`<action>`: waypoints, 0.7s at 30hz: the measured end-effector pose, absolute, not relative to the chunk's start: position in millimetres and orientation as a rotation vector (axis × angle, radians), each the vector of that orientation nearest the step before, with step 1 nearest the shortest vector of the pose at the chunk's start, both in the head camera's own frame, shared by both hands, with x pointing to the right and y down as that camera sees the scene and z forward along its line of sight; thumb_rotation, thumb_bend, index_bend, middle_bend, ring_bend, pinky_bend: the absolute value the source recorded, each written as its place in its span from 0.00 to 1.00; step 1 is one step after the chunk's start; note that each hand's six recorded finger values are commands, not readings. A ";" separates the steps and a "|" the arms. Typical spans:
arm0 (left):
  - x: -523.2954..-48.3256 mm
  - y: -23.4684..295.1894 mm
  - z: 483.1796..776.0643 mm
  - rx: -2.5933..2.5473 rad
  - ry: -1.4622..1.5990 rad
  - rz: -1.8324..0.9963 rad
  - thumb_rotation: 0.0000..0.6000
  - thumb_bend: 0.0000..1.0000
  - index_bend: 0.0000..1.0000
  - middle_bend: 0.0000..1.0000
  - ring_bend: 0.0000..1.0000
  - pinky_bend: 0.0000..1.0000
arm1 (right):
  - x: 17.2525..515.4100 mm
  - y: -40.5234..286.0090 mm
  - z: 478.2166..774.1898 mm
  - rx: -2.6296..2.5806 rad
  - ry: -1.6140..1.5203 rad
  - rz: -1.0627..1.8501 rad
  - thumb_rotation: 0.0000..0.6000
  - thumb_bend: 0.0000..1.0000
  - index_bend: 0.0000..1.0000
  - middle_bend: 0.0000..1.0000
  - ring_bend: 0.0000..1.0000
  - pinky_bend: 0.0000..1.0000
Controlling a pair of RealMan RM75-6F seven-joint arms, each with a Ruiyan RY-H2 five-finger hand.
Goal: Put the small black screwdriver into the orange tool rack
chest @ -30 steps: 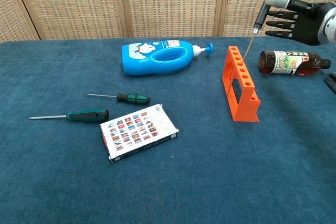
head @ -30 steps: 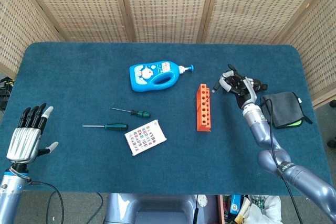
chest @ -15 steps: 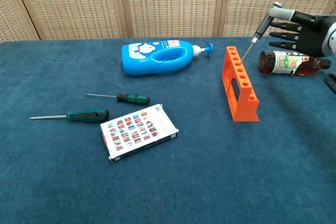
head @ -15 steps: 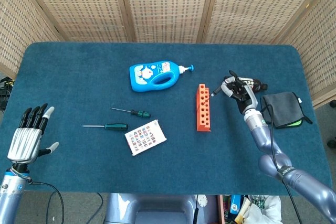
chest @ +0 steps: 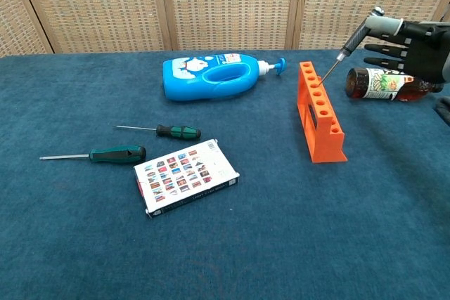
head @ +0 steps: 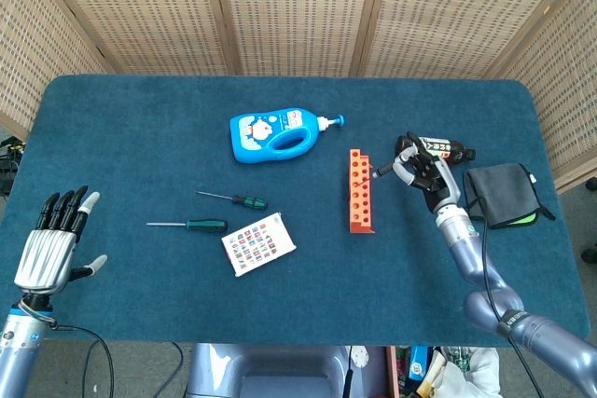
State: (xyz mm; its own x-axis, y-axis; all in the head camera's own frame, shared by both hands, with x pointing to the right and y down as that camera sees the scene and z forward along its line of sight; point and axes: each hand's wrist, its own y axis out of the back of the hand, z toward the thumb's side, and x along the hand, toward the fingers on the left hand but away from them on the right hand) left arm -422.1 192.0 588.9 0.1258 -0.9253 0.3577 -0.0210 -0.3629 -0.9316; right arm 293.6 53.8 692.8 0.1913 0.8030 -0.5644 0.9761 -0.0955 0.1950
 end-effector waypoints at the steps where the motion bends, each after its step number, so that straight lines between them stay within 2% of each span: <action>1: -422.1 192.1 588.2 -1.564 0.954 -1.355 1.00 0.00 0.00 0.00 0.00 0.00 | 293.7 54.0 690.9 1.953 1.661 -0.428 1.00 0.29 0.62 0.00 0.00 0.00; 12: -421.9 193.0 585.3 -1.567 0.960 -1.344 1.00 0.00 0.00 0.00 0.00 0.00 | 290.0 50.3 679.8 2.000 1.662 -0.439 1.00 0.29 0.63 0.00 0.00 0.00; 21: -421.4 193.5 585.2 -1.569 0.958 -1.340 1.00 0.00 0.00 0.00 0.00 0.00 | 284.0 54.8 681.6 2.019 1.646 -0.461 1.00 0.29 0.63 0.00 0.00 0.00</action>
State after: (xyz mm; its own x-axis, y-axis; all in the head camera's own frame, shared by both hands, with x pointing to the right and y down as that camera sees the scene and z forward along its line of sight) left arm -421.4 193.5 585.2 0.1363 -0.9274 0.3483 -0.0293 -0.3552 -0.9343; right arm 284.0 54.8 681.6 0.2150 0.8096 -0.5462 0.9755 -0.1518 0.1590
